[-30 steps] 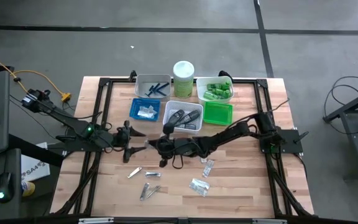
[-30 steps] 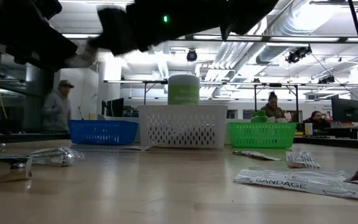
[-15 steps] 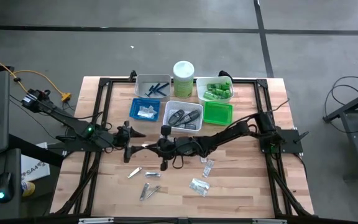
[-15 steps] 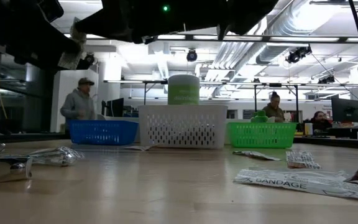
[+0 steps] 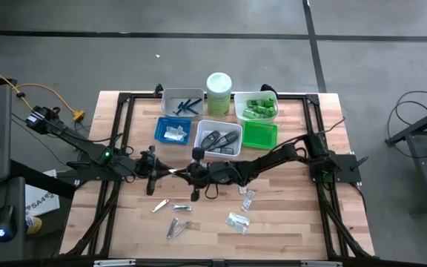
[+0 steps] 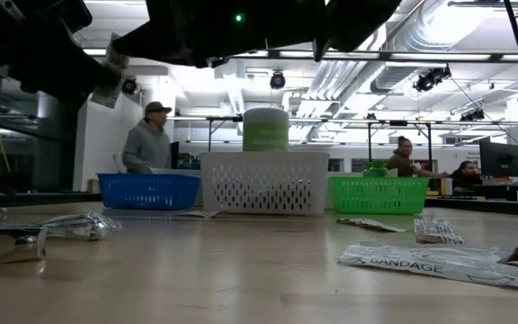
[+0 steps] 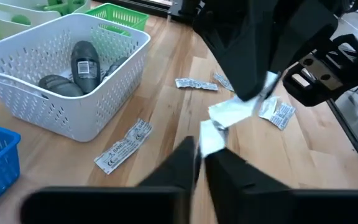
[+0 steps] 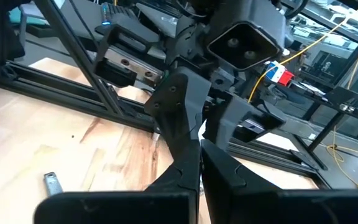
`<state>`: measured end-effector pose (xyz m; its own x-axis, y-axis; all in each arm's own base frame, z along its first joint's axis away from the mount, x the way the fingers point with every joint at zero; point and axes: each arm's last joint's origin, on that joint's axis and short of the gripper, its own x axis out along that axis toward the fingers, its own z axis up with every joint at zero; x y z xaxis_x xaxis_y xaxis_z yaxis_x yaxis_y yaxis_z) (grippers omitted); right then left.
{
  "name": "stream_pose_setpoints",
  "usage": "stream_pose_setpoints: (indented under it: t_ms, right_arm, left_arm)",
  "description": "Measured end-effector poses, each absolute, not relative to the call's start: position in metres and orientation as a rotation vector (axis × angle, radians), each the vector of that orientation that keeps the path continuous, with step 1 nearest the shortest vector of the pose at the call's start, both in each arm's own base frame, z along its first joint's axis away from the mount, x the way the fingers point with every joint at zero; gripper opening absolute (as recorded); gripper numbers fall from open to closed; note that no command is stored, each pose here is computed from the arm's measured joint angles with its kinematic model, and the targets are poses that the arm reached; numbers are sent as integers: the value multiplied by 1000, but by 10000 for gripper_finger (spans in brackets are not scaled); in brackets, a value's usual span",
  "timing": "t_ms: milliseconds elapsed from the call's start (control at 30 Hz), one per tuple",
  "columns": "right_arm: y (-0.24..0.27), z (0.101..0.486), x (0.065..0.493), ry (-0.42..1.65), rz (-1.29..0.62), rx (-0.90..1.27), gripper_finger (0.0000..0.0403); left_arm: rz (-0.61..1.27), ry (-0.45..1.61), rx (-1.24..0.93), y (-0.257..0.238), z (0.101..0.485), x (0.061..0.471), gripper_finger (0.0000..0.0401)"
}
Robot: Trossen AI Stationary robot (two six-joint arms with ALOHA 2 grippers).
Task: Pick & Place Travel size toiletries
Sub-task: Put the white bandage into the blue bin
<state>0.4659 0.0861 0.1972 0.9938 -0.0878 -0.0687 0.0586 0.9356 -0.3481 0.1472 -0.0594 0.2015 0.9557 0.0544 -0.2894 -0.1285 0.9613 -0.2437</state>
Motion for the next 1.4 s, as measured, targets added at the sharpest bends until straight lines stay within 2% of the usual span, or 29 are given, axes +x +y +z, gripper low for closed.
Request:
stream_pose_setpoints:
  t_ms: [67,400,500,600,767,933,1033,1167,1400]
  right_arm:
    - [86,197,466,84,-78,-353,2]
    - [86,197,466,89,-74,-362,2]
    - [87,197,466,86,-53,-361,14]
    - [85,197,466,83,-47,-296,47]
    - [80,202,466,81,-72,-147,137]
    - [79,212,462,67,-134,-115,223]
    - [80,219,459,79,-150,-109,257]
    - [80,225,455,126,-144,-73,278]
    - [81,238,446,178,-190,-67,275]
  left_arm:
    - [94,284,-264,-59,201,147,9]
    - [91,286,-242,-59,201,147,2]
    - [91,287,-237,-59,201,147,2]
    - [91,287,-236,-59,201,147,1]
    - [95,293,-231,-59,201,147,1]
    - [95,294,-227,-59,200,147,1]
    - [104,296,-223,-59,200,147,1]
    - [117,298,-218,-58,200,147,0]
    - [151,301,-209,-57,199,146,0]
